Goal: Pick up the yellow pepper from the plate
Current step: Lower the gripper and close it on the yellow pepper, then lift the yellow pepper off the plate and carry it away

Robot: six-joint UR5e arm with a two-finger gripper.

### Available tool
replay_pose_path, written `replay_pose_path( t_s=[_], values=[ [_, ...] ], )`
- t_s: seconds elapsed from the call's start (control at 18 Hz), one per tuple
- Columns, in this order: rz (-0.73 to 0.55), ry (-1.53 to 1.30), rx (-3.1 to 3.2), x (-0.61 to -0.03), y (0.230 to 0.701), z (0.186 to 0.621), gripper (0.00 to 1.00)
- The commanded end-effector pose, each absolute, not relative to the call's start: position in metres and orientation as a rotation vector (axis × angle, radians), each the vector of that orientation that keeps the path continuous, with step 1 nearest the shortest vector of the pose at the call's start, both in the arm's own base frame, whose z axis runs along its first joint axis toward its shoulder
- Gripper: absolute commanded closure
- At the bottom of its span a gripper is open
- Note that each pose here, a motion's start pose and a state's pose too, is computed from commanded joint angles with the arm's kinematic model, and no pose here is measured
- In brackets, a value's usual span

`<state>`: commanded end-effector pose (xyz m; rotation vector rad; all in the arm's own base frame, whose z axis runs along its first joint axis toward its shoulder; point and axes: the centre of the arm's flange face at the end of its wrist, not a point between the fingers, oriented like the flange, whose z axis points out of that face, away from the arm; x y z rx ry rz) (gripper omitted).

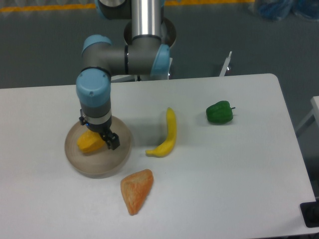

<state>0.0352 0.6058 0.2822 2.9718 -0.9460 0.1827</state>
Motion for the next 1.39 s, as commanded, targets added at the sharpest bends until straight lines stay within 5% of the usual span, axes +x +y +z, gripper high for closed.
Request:
replay_pose_path(
  t_s=[0.61, 0.78, 0.94, 1.39],
  values=[
    [0.181, -0.945, 2.967, 0.048, 0.609, 0.266, 0.0],
    [0.17, -0.946, 2.971, 0.049, 0.61, 0.262, 0.26],
    [0.165, -0.95, 2.974, 0.048, 0.61, 0.264, 0.9],
    [0.085, -0.878, 3.117, -0.003, 0.612, 0.335, 0.92]
  ],
)
